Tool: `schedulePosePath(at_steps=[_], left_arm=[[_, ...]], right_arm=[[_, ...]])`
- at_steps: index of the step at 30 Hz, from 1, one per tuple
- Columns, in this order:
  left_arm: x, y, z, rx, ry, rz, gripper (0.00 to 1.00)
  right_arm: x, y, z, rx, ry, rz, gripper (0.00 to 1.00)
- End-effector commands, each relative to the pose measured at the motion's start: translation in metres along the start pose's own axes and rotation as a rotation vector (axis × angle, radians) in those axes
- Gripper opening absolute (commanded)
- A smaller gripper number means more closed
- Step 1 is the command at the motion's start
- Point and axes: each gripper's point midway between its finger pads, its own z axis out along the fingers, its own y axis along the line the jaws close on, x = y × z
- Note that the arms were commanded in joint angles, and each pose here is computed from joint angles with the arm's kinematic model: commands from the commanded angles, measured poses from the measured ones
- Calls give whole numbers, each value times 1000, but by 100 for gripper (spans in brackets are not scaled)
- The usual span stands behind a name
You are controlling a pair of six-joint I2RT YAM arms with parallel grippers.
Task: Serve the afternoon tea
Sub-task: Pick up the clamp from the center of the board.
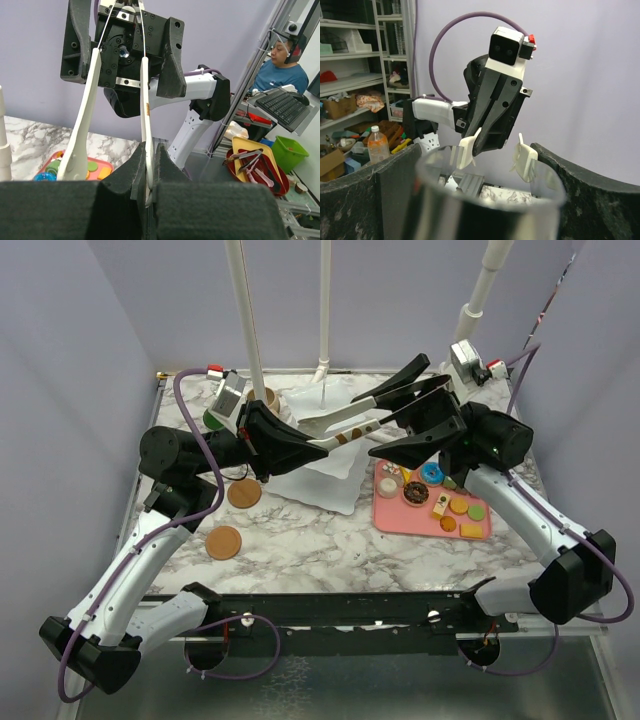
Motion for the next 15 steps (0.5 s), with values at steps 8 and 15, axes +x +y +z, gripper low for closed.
schedulePosePath(at_steps=[8, 15], left_arm=[[-8, -25, -4, 62, 16, 44, 0], [-12, -31, -5, 69, 6, 60, 0]], right_arm=[[-12, 4, 4, -33, -67, 19, 93], [-14, 2, 4, -63, -108, 61, 91]])
